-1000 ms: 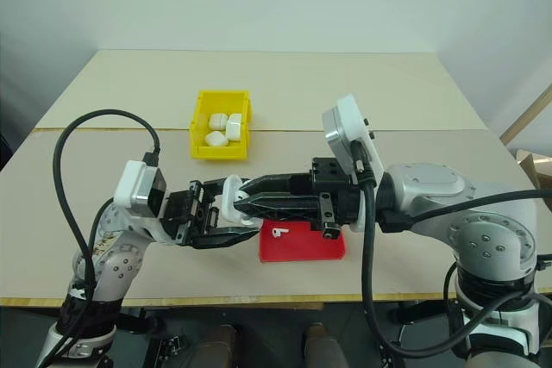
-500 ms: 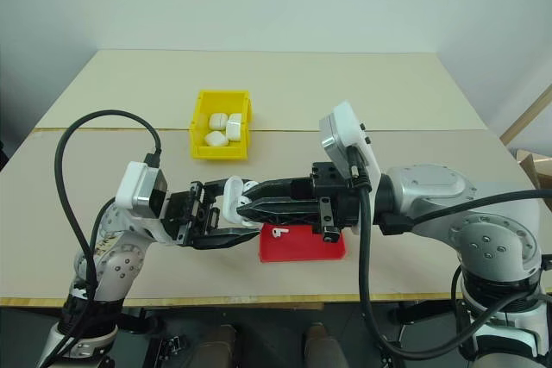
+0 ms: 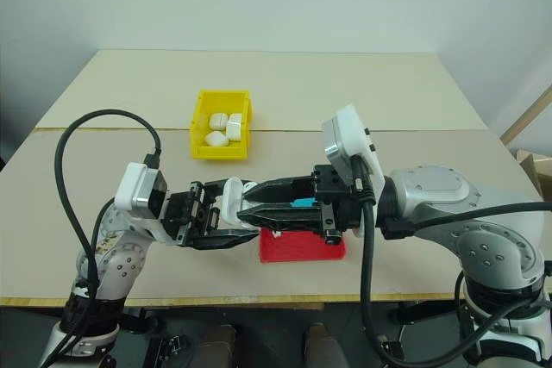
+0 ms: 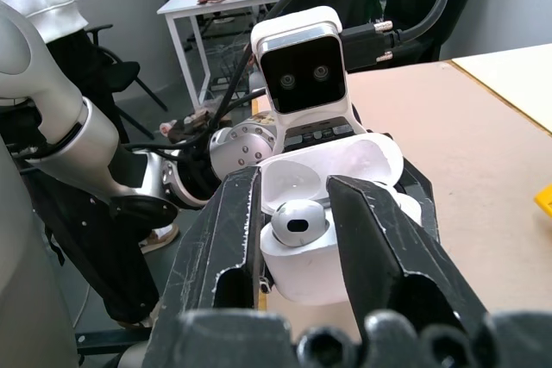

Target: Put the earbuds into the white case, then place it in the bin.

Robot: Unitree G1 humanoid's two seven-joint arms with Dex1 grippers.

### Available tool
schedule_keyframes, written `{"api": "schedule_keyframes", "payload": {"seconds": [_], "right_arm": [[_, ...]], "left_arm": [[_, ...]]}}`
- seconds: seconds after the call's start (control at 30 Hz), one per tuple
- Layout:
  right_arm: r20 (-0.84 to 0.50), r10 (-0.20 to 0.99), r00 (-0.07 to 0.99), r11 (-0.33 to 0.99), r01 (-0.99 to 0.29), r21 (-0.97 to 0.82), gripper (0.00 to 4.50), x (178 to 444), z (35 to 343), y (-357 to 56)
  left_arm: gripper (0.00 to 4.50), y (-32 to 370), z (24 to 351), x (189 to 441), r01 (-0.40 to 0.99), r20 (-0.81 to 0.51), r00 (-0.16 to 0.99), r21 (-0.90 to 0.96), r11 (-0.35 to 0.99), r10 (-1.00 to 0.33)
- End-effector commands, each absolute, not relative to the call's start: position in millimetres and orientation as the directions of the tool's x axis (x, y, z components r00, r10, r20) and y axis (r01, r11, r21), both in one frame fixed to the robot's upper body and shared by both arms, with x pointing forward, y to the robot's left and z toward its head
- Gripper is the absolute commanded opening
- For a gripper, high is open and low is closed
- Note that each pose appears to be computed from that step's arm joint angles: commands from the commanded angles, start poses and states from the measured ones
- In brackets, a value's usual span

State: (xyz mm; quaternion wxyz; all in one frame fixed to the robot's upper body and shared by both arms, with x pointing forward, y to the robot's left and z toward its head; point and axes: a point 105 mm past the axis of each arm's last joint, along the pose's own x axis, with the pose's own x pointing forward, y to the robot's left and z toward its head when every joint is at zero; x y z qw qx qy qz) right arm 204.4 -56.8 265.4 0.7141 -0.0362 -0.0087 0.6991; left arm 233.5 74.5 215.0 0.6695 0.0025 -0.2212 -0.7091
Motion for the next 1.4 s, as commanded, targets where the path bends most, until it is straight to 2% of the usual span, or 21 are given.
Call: {"api": "schedule_keyframes", "payload": {"seconds": [0.03,0.33,0.5,0.6,0.67,0.77,1.03,1.4], "right_arm": [[-0.021,1.000,0.013,0.010,-0.993,-0.117,1.68,199.5,272.0,-57.2],[0.055,0.998,0.010,0.017,-0.990,-0.139,1.68,204.7,292.7,-71.6],[-0.025,0.998,0.053,0.045,-0.967,-0.250,1.68,217.8,307.7,-78.3],[-0.132,0.989,0.061,0.013,-0.941,-0.338,0.76,226.7,314.7,-79.5],[-0.191,0.981,0.029,-0.048,-0.922,-0.383,0.04,228.1,321.6,-77.1],[-0.237,0.971,-0.015,-0.105,-0.921,-0.376,0.04,230.6,330.3,-65.4],[-0.380,0.921,-0.087,-0.218,-0.922,-0.320,0.04,236.7,318.0,-28.6],[-0.447,0.886,-0.123,-0.280,-0.910,-0.304,0.04,239.5,306.8,-17.5]], "left_arm": [[2.81,72.8,220.9,230.4,0.935,0.299,-0.128,0.353,-0.015,-0.946],[2.81,72.6,216.2,233.7,0.935,0.283,-0.108,0.355,0.000,-0.953],[2.81,72.1,213.7,237.0,0.936,0.274,-0.094,0.351,0.009,-0.957],[2.81,72.0,209.0,240.7,0.937,0.260,-0.088,0.348,0.008,-0.962],[2.81,71.8,206.4,244.2,0.937,0.251,-0.082,0.350,0.011,-0.964],[2.81,69.3,205.4,250.3,0.931,0.241,-0.066,0.364,0.027,-0.968],[2.81,66.0,206.7,253.3,0.923,0.237,-0.063,0.384,0.033,-0.969],[2.81,67.6,201.6,254.8,0.915,0.214,-0.029,0.398,0.060,-0.976]]}}
